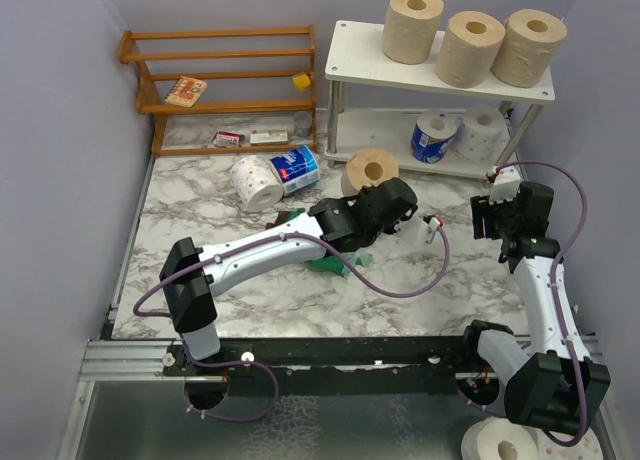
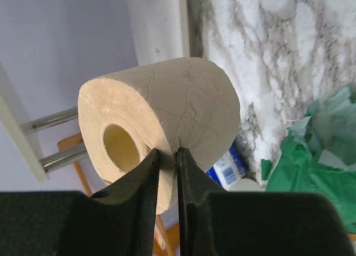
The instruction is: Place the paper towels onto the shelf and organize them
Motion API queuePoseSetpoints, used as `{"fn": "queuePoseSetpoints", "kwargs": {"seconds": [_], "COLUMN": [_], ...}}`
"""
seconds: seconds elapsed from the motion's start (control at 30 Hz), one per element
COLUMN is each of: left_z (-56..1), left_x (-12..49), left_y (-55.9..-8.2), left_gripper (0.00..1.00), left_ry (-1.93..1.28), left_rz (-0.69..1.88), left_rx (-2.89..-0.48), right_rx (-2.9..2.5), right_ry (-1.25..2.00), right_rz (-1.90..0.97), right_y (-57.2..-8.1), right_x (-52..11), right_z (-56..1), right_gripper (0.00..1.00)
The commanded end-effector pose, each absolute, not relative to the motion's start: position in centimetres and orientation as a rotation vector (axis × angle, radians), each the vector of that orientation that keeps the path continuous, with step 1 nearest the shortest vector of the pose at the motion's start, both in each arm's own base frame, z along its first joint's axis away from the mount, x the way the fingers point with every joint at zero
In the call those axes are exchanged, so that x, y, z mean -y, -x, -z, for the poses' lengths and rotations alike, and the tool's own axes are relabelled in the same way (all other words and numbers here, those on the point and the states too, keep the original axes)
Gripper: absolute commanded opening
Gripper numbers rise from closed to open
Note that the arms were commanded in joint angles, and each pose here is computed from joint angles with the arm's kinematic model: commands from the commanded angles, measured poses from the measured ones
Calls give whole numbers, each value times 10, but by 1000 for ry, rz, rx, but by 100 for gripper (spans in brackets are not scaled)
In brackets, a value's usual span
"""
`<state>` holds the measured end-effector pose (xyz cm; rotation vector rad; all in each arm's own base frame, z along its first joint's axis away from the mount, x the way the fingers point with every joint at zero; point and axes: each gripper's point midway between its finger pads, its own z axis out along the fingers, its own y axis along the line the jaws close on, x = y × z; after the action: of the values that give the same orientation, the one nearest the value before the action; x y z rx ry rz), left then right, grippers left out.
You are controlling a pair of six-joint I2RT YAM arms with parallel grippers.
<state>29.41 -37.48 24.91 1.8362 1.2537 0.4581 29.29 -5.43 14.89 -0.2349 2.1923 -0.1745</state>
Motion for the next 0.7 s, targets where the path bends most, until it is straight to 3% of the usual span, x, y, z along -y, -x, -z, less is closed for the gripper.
{"fn": "queuePoseSetpoints", "kwargs": {"seconds": [0.0, 0.3, 0.67], "left_z": [-324, -395, -453], "left_x": [350, 323, 323], "left_y": [-310, -346, -377], "left_gripper": [0, 0, 0], "left_ry": [-1724, -1566, -1401], "left_rz": [-629, -720, -621], "left_rx": [-1152, -1120, -1147], "right_rx": [-2171, -2157, -2150], "right_ry": [215, 217, 237], "right_rz": [196, 198, 171], "right_y": [-293, -291, -291], "right_x": [58, 57, 53], "right_z": [-153, -156, -159], "right_gripper": [63, 62, 62]}}
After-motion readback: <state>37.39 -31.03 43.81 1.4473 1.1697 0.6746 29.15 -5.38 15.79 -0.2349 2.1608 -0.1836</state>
